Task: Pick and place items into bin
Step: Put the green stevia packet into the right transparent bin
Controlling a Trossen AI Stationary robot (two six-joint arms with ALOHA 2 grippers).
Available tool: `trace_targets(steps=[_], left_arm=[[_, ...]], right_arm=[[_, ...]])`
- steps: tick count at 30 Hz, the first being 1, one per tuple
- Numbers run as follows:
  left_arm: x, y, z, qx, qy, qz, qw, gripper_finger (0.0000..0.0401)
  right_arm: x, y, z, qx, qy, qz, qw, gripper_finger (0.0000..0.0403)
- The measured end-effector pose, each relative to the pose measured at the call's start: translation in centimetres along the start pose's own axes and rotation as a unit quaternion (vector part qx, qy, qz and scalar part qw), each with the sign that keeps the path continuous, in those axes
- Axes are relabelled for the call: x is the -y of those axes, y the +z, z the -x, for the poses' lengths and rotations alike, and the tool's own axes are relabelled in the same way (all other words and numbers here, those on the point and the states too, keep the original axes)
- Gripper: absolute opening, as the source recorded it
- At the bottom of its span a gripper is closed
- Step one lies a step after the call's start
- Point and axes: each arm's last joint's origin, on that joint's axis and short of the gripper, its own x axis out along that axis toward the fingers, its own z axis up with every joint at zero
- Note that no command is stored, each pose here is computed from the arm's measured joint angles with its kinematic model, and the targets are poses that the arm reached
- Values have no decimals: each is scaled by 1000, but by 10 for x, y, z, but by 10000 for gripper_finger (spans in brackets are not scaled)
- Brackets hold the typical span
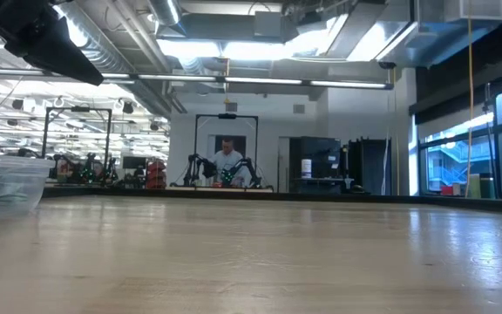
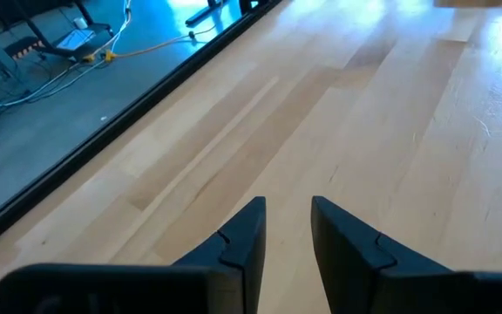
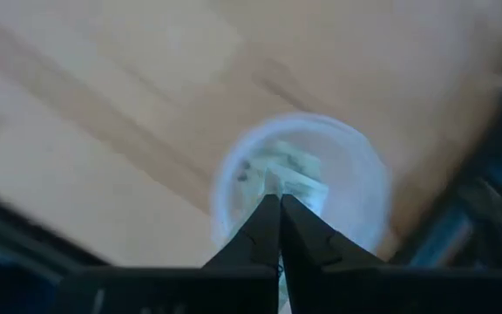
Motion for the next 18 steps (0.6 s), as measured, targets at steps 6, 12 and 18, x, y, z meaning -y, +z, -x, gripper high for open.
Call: trace_targets(steps=[6, 12, 18], left_arm=[[0, 0, 0, 0, 0, 0, 1000, 88], [0, 0, 0, 1, 1, 0, 1000, 88], [0, 0, 0, 4, 2, 0, 1000, 88]], right_arm=[[12, -22, 2, 17, -9, -64, 998, 3], [23, -28, -19, 42, -46, -72, 995, 3], [23, -31, -46, 40, -41, -74, 996, 3]])
